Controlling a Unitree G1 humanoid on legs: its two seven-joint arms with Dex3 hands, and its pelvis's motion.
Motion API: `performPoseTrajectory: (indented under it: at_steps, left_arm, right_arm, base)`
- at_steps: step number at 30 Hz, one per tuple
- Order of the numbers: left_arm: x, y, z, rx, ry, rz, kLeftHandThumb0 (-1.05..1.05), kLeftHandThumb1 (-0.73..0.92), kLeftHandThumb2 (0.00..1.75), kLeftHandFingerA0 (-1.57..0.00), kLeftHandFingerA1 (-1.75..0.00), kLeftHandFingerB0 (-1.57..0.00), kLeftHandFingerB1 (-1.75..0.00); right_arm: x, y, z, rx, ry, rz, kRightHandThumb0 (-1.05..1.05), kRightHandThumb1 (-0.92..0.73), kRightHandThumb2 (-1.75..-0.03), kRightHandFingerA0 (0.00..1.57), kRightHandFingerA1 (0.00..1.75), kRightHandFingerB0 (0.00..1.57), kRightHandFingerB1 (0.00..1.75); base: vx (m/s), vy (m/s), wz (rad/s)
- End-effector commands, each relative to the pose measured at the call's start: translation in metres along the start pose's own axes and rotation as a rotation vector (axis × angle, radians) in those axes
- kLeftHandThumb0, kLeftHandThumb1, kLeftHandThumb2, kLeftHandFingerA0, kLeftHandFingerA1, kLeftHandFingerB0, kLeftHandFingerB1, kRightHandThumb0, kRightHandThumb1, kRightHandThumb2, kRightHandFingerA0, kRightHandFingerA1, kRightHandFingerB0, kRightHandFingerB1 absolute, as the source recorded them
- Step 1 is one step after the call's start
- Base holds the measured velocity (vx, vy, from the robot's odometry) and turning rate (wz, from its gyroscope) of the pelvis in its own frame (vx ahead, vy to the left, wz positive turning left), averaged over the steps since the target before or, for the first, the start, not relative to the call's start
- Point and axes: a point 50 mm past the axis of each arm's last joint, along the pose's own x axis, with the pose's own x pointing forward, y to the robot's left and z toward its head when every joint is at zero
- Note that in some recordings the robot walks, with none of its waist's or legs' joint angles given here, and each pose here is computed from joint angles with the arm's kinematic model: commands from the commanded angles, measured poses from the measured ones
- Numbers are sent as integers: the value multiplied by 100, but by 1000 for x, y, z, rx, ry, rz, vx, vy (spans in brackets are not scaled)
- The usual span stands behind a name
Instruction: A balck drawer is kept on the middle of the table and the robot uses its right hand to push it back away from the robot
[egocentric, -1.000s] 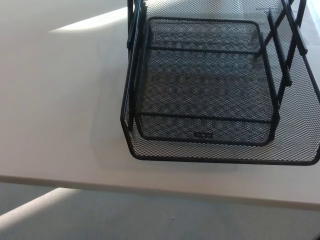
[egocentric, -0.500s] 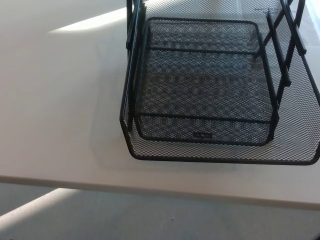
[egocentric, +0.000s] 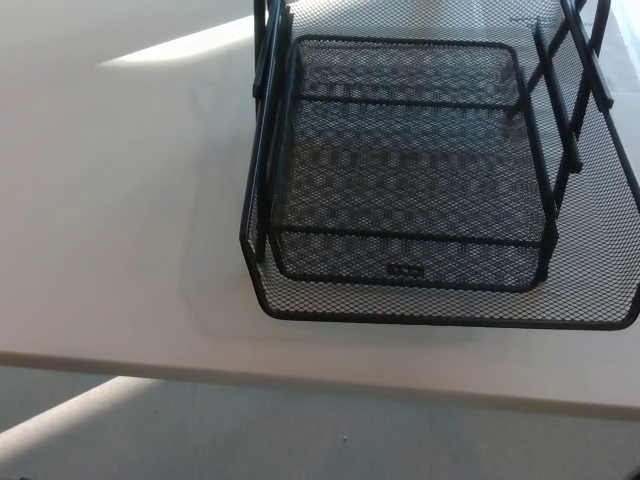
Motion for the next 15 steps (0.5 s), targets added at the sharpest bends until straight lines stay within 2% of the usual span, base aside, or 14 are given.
performPoseTrajectory:
  at_steps: [1, 3, 5, 15]
  left_arm:
    - [-4, 7, -3, 36, 3, -9, -57, 71, 63, -49, -40, -34, -34]
    - [-4, 7, -3, 32, 4, -9, -56, 72, 63, -48, -39, -33, -33]
    - [-4, 7, -3, 28, 5, -11, -56, 72, 63, -48, -39, -33, -33]
    - [-2, 6, -1, 35, 4, -11, -55, 75, 63, -50, -39, -36, -33]
  right_arm:
    - [-121, -37, 106, -324, -480, 287, -47, -76, -64, 56, 44, 38, 37]
    - [-123, -38, 113, -350, -498, 332, -45, -80, -64, 58, 43, 41, 36]
    - [-124, -39, 120, -379, -512, 380, -48, -76, -65, 56, 43, 39, 36]
    - [-125, -51, 154, -520, -593, 510, -44, -76, -63, 57, 44, 39, 36]
  base:
    - [0, 0, 0]
    - [0, 0, 0]
    - [0, 0, 0]
    - [0, 0, 0]
